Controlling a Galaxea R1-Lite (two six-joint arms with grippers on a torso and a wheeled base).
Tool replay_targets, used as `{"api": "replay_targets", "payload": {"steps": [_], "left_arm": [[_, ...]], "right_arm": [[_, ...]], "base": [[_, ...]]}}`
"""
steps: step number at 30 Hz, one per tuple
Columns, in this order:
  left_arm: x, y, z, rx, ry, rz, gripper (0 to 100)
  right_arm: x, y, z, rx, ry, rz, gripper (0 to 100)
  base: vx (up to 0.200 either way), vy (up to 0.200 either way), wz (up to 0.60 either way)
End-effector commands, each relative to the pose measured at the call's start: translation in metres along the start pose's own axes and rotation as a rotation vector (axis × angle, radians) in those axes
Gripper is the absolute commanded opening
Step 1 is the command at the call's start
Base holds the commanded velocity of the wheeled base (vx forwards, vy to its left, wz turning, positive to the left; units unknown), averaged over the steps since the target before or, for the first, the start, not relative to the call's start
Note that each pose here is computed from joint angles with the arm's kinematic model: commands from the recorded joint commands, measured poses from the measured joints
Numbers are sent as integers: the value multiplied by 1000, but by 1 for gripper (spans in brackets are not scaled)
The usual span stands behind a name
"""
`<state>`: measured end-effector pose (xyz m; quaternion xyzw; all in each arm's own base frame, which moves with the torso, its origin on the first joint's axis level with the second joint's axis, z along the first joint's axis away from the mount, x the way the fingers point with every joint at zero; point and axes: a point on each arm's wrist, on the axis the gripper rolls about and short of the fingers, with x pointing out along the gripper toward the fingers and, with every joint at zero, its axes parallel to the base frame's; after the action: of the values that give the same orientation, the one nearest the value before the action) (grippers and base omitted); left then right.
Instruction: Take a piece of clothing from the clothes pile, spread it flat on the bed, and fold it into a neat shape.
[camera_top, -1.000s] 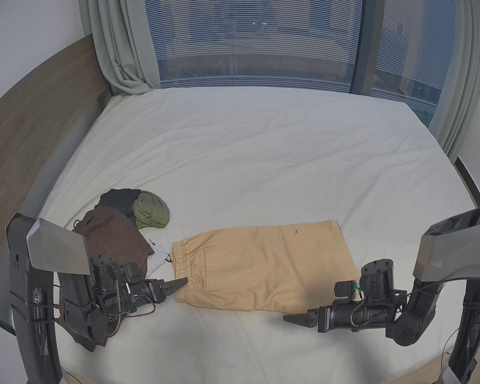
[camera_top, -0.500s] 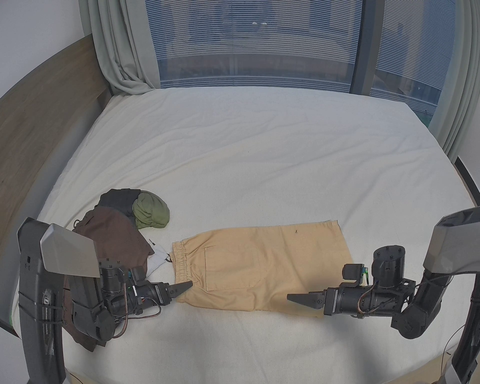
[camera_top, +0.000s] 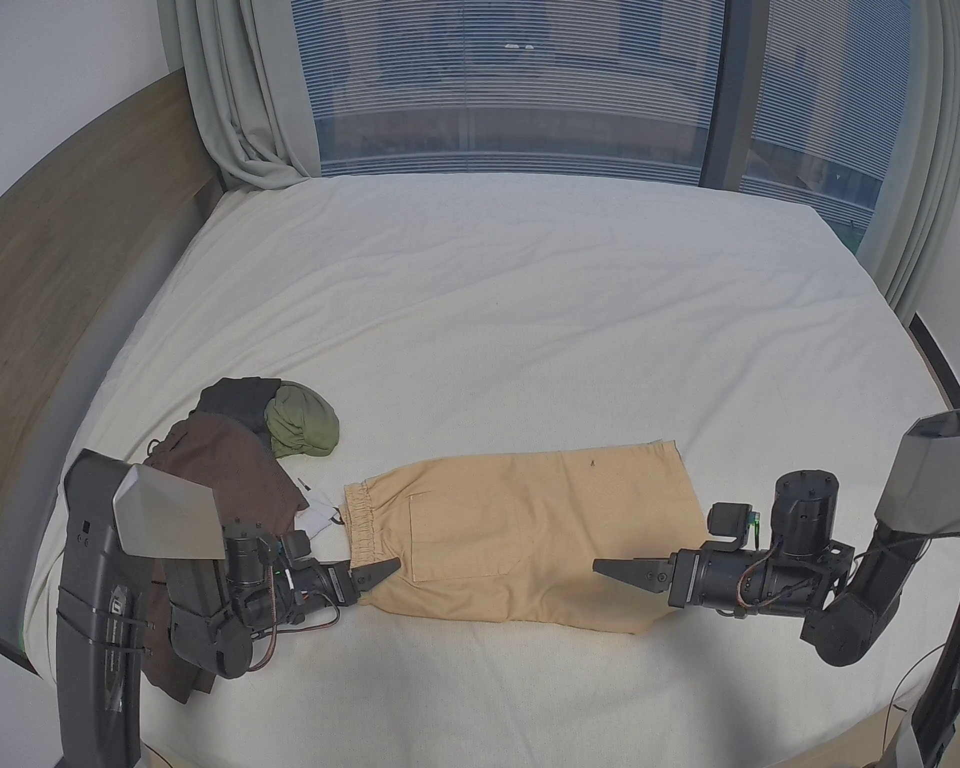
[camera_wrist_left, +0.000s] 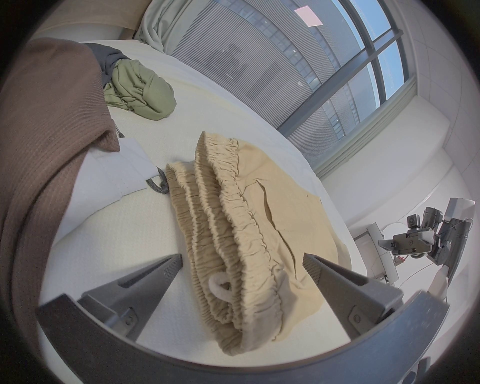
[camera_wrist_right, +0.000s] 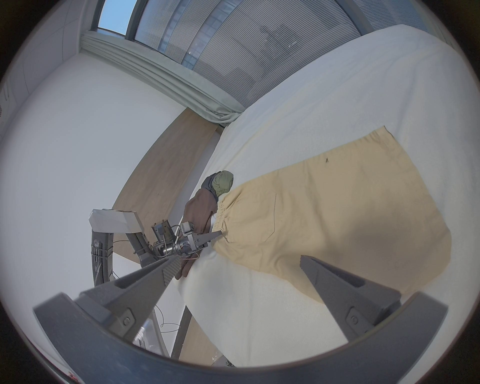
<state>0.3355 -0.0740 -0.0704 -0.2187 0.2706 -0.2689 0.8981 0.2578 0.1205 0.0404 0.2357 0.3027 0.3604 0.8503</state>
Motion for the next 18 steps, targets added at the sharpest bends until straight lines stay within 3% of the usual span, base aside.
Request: {"api": "replay_targets", "payload": {"steps": [1,16,17,18], "left_arm": [[11,4,-3,-8,-3,-9,100],[21,-2,-5,-47,-8,-26,100],[20,-2,-6,-49,-9,-15,0],[20,-2,-6,-49,-9,-15,0]], "right_arm": [[-3,2,3,-5,-13,4,100],[-3,2,4,-5,-11,10,100],[-3,2,4,-6,-12,11,100],[-3,2,4,-6,-12,11,100]], "base": [[0,0,0],[0,0,0],[0,0,0],[0,0,0]]}}
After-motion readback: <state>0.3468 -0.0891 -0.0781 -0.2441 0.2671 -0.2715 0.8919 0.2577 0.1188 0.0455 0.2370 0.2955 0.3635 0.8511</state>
